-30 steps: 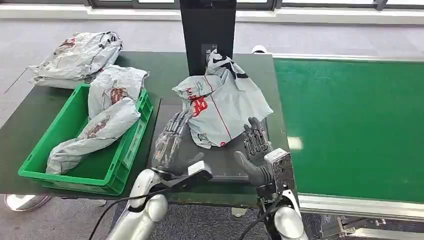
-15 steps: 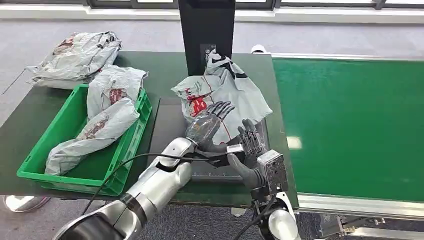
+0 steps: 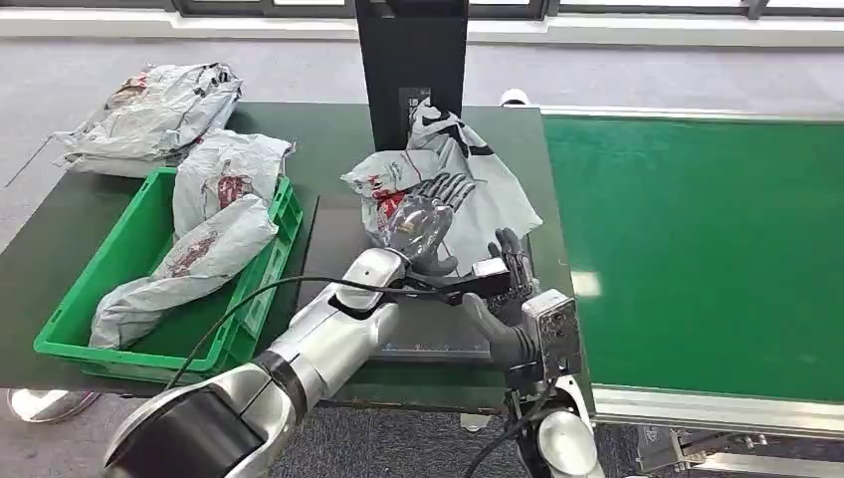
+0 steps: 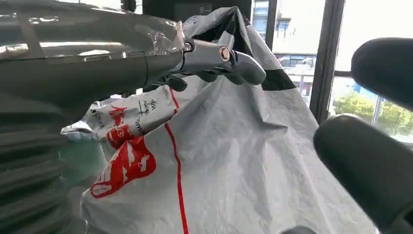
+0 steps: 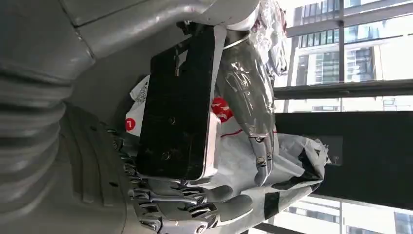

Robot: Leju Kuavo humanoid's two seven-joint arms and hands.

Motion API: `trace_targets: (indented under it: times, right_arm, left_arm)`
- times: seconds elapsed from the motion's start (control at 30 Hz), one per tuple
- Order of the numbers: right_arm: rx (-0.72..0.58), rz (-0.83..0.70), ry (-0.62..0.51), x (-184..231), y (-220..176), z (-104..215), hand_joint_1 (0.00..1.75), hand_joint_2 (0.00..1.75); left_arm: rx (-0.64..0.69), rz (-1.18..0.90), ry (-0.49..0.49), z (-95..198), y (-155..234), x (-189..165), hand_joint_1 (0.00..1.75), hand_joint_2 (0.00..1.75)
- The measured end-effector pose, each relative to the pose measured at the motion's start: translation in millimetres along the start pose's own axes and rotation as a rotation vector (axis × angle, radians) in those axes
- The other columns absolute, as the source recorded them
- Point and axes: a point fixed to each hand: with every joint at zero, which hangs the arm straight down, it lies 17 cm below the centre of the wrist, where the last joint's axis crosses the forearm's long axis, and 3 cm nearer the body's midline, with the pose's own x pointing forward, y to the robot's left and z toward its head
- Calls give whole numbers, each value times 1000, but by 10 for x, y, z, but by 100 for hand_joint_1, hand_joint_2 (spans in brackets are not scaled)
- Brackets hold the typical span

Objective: Moved the parcel from conveyor to table for the left to box.

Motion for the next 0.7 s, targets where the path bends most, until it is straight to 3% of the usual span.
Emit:
trace_targets:
  times: [0.3,0.33,0.37,0.7]
  right_arm:
    - [-11,1,3,-7,-43,-4,0,175]
    - [-13,-3,3,-6,-50,-4,0,175]
    - [-14,-6,1,-9,-56,-2,0,175]
    - [12,-45,32,-268,-41,95,0,175]
  left_arm:
    - [-9,-37,6,-21,10,-1,3,175]
    - [-18,-43,13,-20,-6,-12,49,175]
    - [-34,-52,19,-19,-30,-25,171,175]
    - [-298,-103,76,157,-533,-283,175,175]
